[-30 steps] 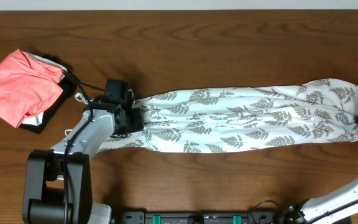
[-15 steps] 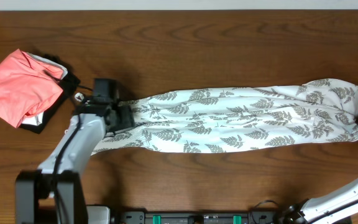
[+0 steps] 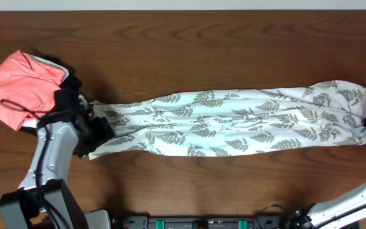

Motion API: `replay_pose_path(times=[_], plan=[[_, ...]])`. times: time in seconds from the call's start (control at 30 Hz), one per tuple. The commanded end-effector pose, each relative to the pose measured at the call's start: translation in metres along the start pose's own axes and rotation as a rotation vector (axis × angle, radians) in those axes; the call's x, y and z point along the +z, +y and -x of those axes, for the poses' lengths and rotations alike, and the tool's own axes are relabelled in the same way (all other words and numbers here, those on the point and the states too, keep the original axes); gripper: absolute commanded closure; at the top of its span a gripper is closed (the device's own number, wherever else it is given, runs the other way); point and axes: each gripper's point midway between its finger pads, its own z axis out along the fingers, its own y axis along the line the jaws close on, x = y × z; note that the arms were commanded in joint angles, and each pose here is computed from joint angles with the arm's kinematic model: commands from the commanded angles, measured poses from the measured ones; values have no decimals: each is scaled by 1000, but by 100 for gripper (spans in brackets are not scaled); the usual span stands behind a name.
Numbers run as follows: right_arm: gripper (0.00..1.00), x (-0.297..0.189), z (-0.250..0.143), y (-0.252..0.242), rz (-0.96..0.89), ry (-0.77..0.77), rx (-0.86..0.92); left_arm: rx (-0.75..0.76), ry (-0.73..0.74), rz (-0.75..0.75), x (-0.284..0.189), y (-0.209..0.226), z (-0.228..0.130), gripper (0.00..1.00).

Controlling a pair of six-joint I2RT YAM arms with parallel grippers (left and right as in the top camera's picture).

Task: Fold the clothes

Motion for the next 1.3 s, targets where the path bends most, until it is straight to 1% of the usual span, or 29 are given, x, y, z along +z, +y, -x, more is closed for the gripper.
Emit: replay_pose_path(times=[0.0, 0.03, 0.1, 0.2, 0.27, 0.43, 0.5, 0.57, 0.73, 0.8, 0.9, 0.93, 1.0, 1.13, 1.23, 1.27], plan=[[95, 15, -17, -4, -9, 58, 2, -55, 12, -32, -3, 11, 4, 24], [95, 15, -17, -4, -9, 58, 2, -69, 4, -33, -4, 15, 7, 21], [95, 15, -17, -4, -9, 58, -1, -73, -12, -45, -4, 20, 13, 21], [95, 15, -17, -4, -9, 58, -1, 33, -13, -156, -2, 3, 17, 20], [95, 15, -17, -4, -9, 60, 0, 70, 7, -192, 3, -2, 15, 20], [95, 15, -18, -4, -9, 64, 1, 57, 95, -193, 27, 1, 7, 20], [95, 15, -18, -4, -9, 64, 1, 65, 119, -243, 36, -6, 6, 20], [95, 15, -18, -4, -9, 64, 1, 63, 132, -280, 45, -11, 8, 20], [95, 15, -19, -4, -9, 65, 2, 64, 127, -286, 53, -11, 12, 21], [95, 15, -19, -4, -9, 65, 2, 65, 125, -286, 53, -11, 12, 25], [95, 15, -18, -4, -9, 65, 1, 66, 122, -286, 53, -11, 13, 43], [95, 15, -18, -4, -9, 65, 1, 67, 119, -287, 53, -11, 14, 45], [95, 15, -18, -4, -9, 65, 1, 71, 107, -289, 53, -12, 16, 43], [95, 15, -19, -4, -9, 65, 1, 67, 96, -290, 53, -13, 19, 31], [94, 15, -19, -4, -9, 66, 1, 55, 99, -289, 52, -12, 19, 25], [94, 15, -19, -4, -9, 66, 2, 39, 92, -289, 49, -11, 21, 24]])
